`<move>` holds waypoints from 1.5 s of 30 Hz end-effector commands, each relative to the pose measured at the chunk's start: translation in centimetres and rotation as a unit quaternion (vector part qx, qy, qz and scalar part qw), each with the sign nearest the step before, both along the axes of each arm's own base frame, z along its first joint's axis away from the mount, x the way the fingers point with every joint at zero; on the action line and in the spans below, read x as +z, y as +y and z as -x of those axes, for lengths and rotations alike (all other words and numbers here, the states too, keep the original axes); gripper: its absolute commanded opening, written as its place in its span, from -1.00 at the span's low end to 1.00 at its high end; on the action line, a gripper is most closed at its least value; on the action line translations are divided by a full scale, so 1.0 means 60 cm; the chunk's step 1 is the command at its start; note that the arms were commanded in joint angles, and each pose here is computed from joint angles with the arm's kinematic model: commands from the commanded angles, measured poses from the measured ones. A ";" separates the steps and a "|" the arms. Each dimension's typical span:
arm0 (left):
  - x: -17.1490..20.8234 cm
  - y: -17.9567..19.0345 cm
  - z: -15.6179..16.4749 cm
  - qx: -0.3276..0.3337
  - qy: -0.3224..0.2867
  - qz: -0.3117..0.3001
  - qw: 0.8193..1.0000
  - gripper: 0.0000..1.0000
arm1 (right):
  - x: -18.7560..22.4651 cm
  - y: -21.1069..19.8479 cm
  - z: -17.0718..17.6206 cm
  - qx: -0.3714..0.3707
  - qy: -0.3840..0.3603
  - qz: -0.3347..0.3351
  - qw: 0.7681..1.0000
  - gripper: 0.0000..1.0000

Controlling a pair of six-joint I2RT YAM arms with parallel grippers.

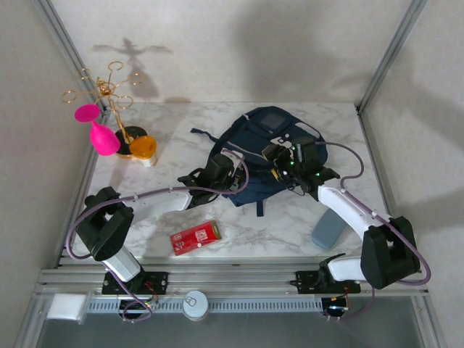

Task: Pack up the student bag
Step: Unzip the student bag at the center of the table.

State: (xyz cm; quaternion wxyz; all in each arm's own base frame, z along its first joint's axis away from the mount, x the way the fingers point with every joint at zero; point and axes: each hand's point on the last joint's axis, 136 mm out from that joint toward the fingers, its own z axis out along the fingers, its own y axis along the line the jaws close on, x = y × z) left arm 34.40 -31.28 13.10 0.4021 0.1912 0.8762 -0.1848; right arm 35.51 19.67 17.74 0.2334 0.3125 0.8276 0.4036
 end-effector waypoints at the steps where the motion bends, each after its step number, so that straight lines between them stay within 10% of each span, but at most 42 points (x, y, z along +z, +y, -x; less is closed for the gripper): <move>1: 0.024 -0.018 -0.011 -0.011 -0.019 0.019 1.000 -1.00 | 0.053 -0.003 -0.035 -0.046 -0.050 0.005 0.998 0.40; 13: 0.021 -0.027 -0.020 -0.010 -0.020 0.023 0.999 -1.00 | -0.048 0.015 -0.041 -0.138 0.003 0.038 0.990 0.35; 26: 0.026 -0.013 -0.022 0.018 -0.023 0.038 0.999 -1.00 | -0.004 0.101 -0.097 -0.001 -0.090 0.082 0.993 -0.99; 36: 0.009 0.040 0.032 0.056 0.012 0.062 0.996 -1.00 | 0.079 0.157 -0.034 0.263 -0.193 0.088 0.941 -1.00; 45: -0.052 0.085 0.037 0.076 0.062 0.062 0.993 -1.00 | 0.056 -0.044 -0.088 0.188 -0.135 0.109 0.967 -0.85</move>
